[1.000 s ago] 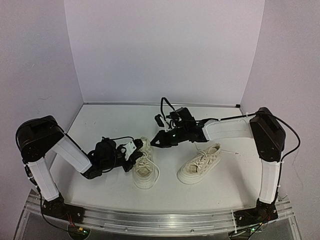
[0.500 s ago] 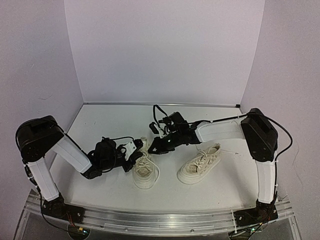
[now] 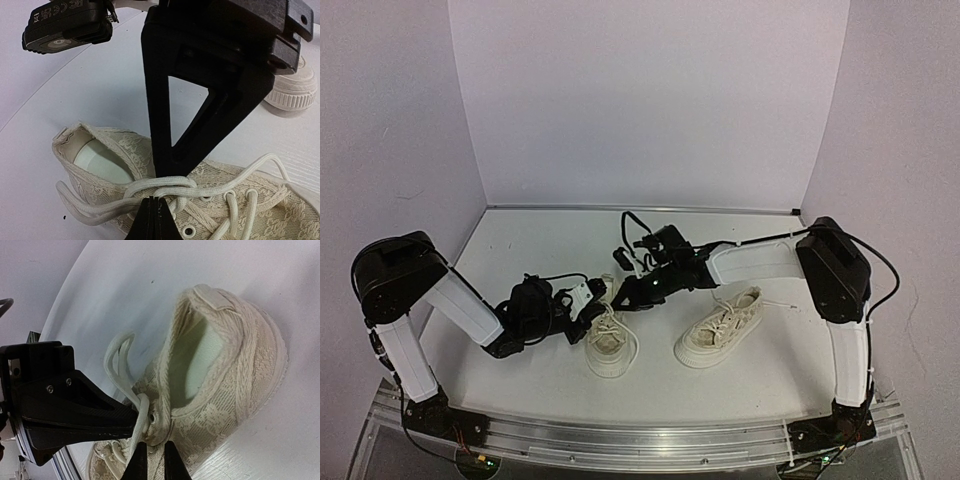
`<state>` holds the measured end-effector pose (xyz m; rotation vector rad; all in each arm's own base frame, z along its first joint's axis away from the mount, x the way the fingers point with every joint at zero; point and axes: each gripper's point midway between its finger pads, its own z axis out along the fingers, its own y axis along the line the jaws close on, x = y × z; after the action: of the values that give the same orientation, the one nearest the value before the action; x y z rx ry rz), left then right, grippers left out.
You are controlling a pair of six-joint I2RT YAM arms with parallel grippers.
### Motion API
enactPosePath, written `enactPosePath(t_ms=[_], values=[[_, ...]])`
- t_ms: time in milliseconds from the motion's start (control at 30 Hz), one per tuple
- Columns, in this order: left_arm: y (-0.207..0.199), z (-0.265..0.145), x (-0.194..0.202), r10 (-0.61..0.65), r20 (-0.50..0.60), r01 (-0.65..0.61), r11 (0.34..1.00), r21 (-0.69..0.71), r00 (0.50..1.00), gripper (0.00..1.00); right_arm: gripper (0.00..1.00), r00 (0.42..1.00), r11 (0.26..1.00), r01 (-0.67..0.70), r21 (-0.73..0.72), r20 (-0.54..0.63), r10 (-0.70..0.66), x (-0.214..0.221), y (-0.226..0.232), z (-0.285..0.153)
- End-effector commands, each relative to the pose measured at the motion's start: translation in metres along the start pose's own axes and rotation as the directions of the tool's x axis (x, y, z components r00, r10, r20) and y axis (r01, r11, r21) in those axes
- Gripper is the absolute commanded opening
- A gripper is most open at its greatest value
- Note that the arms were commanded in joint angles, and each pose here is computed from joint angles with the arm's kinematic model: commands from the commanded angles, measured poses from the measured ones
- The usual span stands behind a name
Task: Tie the shoes
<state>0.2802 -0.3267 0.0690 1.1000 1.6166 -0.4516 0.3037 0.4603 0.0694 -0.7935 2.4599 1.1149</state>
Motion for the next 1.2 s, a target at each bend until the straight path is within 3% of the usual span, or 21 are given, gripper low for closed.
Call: enactPosePath(t_ms=[0, 967, 1167], values=[[0.003, 0.000, -0.006, 0.010, 0.011, -0.010, 1.000, 0.003, 1.000, 0.00, 0.12, 1.000, 0.998, 0.014, -0.058, 0.013, -0.013, -0.009, 0.015, 0.001], [0.003, 0.002, -0.005, 0.009, 0.016, -0.009, 1.000, -0.003, 1.000, 0.00, 0.17, 1.000, 0.980, -0.023, -0.196, -0.006, 0.022, -0.008, 0.031, 0.013], [0.003, 0.002, -0.006, 0.013, 0.018, -0.013, 1.000, -0.002, 1.000, 0.00, 0.02, 1.000, 0.979, -0.023, -0.203, -0.003, 0.023, -0.009, 0.033, 0.014]])
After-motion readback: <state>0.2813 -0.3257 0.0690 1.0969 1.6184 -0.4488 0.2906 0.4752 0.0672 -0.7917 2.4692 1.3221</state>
